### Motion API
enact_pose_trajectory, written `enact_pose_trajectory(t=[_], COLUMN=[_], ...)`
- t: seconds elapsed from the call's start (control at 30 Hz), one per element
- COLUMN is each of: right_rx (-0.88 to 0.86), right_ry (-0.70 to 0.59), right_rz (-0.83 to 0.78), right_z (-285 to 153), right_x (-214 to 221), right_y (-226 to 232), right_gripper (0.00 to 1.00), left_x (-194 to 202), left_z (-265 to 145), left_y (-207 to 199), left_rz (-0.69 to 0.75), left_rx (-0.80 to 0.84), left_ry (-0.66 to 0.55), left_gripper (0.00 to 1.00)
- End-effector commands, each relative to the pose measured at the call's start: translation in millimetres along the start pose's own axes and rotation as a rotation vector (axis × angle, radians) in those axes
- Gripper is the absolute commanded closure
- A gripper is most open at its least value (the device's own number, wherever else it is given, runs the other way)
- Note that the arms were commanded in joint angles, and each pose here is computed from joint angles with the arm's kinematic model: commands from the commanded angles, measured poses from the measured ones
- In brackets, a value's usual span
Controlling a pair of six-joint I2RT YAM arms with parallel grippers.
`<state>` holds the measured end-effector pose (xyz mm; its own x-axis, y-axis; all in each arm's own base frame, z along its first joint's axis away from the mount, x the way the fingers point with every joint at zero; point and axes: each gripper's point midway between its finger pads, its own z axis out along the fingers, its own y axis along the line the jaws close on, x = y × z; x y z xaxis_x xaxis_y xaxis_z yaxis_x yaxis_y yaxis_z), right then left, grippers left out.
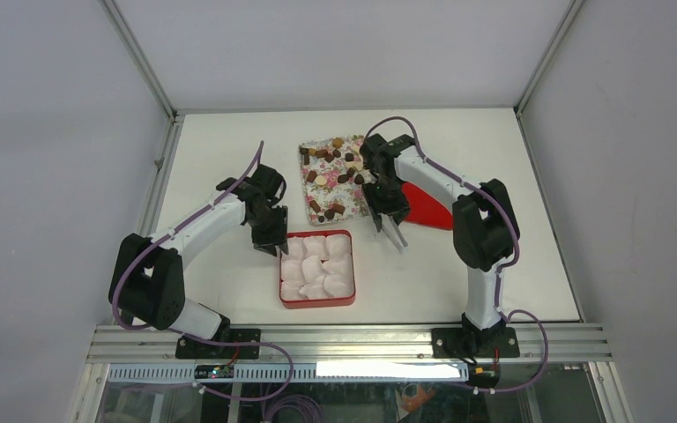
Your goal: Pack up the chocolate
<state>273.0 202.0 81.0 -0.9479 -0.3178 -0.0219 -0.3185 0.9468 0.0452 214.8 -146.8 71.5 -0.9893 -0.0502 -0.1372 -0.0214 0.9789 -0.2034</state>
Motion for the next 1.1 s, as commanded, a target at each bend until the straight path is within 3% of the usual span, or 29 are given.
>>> enact_pose_trajectory(t=[0.0,0.07,0.23,0.47,0.57,0.87,1.07], right_rx=[0.002,0.009,0.02,0.058,0.059,0.027,-0.065], right_ry=[-0.043,-0.048,-0.035,-0.022,-0.021,-0.069,-0.125], right_rz=[-0.02,-0.033,-0.054,-0.062,-0.064,-0.067,-0.06], right_z=[-9.6,-11.1,-8.2,-5.0,-5.2,-21.3,-40.6], right_x=[-5.6,-8.8,-11.7,-9.3,-8.9,-14.6,-18.9], right_y=[5.0,7.5,10.7,4.9,5.1,11.9,27.4], right_gripper=[0.49,0.49,0.5,0.54,0.64,0.81,0.83], left_x=[-17.1,-24.7,-42.3,-68.7,-78.7,-91.5,-101.1], left_z=[-18.5,-25.5,-45.4,-75.4,-81.6,-87.3,-93.9], left_y=[-19.0,-22.5,-26.8,-26.8,-22.3,-16.9,-11.6], left_rz=[0.024,0.024,0.016,-0.053,-0.076,-0.071,-0.097], left_rx=[0.069,0.073,0.066,0.082,0.066,0.05,0.051], left_ry=[-0.056,-0.081,-0.15,-0.255,-0.291,-0.321,-0.344], left_gripper=[0.58,0.46,0.33,0.32,0.32,0.31,0.31])
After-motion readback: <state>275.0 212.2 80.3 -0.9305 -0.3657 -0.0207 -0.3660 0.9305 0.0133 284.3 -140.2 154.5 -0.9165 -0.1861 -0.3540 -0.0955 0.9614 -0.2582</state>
